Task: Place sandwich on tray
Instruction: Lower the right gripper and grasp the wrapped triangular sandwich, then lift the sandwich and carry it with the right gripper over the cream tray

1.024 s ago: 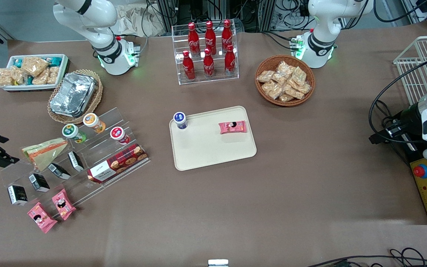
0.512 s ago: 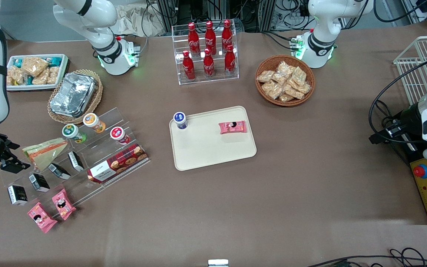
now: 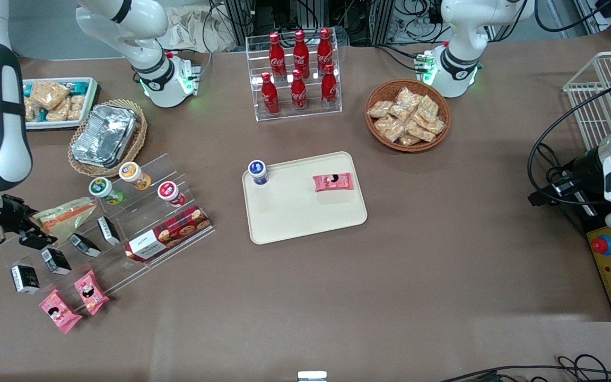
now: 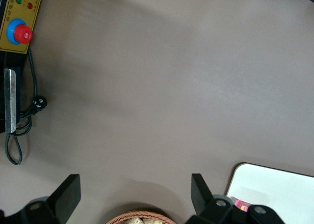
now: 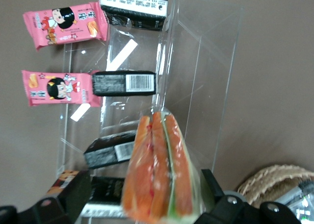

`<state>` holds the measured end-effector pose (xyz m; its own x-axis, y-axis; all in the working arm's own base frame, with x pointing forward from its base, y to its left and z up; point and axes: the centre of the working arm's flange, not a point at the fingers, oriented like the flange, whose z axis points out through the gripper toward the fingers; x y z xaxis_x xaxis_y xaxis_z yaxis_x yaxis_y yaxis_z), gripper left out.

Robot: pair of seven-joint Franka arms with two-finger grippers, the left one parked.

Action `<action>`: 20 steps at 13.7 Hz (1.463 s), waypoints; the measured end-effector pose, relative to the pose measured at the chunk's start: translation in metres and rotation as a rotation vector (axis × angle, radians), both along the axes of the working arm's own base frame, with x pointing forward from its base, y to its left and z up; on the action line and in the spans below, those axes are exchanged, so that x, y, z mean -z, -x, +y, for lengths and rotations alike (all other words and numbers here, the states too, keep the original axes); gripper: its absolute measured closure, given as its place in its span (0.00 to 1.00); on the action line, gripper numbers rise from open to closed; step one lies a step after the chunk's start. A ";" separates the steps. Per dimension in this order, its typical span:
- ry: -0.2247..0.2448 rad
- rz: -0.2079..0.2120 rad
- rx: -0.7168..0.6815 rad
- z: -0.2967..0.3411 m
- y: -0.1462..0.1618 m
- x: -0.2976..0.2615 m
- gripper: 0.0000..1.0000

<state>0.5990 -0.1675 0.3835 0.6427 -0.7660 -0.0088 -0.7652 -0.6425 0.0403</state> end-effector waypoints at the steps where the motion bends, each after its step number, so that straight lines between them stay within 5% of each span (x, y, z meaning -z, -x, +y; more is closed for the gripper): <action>1: 0.000 0.002 -0.013 -0.004 0.004 0.009 0.01; 4: 0.002 0.000 -0.025 -0.009 0.012 0.028 0.04; 9: -0.007 -0.005 -0.068 0.006 0.013 0.011 0.54; 14: -0.042 0.004 -0.100 0.006 0.017 -0.017 0.69; 16: -0.108 0.001 -0.076 0.019 0.007 -0.049 0.78; 20: -0.150 0.000 0.028 0.110 -0.020 -0.102 0.78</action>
<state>0.6186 -0.0578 0.4855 0.6212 -0.7737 -0.1248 -0.7829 -0.6198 -0.0544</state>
